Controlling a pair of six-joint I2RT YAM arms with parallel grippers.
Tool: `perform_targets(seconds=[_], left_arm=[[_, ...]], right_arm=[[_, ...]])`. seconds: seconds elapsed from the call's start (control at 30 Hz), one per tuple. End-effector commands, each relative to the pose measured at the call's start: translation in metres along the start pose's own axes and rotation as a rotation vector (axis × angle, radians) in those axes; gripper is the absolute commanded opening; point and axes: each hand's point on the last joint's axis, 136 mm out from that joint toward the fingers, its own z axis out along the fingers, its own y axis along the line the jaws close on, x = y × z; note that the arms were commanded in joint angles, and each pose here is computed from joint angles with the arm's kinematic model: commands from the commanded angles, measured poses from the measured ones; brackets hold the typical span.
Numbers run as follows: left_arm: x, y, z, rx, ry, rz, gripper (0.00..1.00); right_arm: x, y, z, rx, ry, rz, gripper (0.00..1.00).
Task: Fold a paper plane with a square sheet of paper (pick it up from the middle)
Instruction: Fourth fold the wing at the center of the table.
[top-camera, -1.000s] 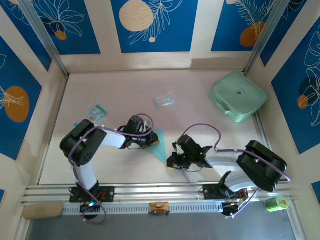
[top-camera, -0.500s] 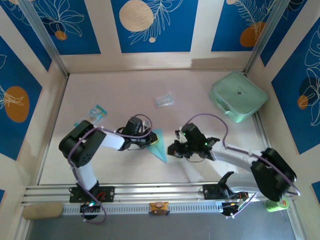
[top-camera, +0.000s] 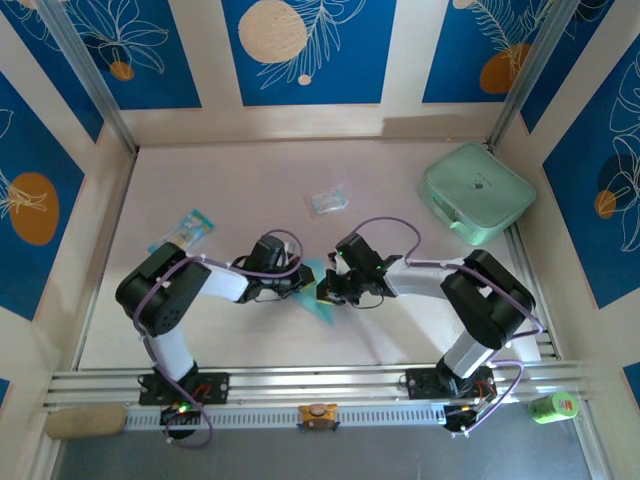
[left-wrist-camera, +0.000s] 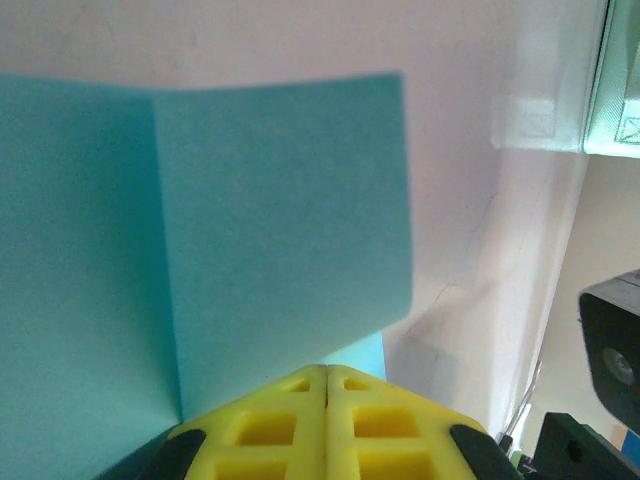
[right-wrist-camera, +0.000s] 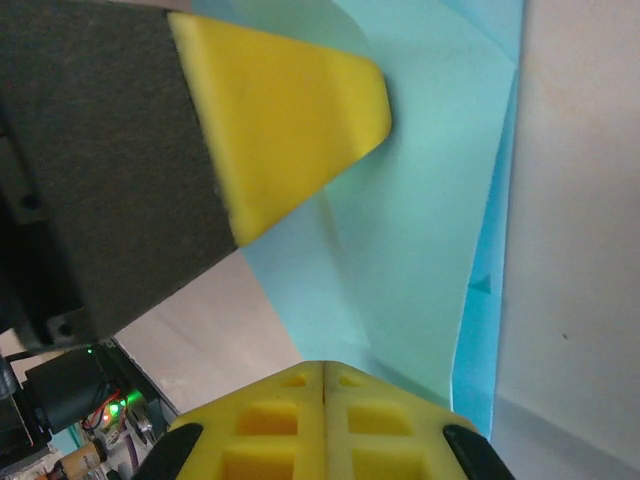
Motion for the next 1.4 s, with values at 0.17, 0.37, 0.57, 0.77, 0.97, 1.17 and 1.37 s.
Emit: perform_targets(seconds=[0.17, 0.37, 0.57, 0.77, 0.97, 1.17, 1.37], left_arm=[[0.01, 0.027, 0.001, -0.093, 0.018, -0.034, 0.04], [0.008, 0.024, 0.001, -0.087, 0.019, -0.025, 0.04], [0.002, 0.013, -0.002, -0.057, 0.013, 0.004, 0.07], [-0.005, -0.014, -0.011, -0.004, 0.004, 0.073, 0.11], [0.0, -0.03, -0.018, 0.042, 0.024, 0.111, 0.04], [0.016, -0.008, -0.005, -0.014, 0.086, 0.058, 0.0], [0.013, 0.015, 0.009, -0.063, 0.106, 0.017, 0.01]], right_arm=[[-0.002, 0.0, 0.011, 0.028, 0.013, -0.009, 0.04], [0.02, -0.039, 0.02, 0.093, 0.062, 0.061, 0.03], [0.041, -0.062, 0.018, 0.082, 0.08, 0.112, 0.02], [0.043, -0.063, 0.013, 0.052, 0.09, 0.105, 0.02], [0.041, -0.063, 0.014, 0.035, 0.09, 0.111, 0.01], [0.04, -0.064, 0.015, 0.037, 0.09, 0.117, 0.01], [0.043, -0.069, 0.017, 0.054, 0.097, 0.126, 0.0]])
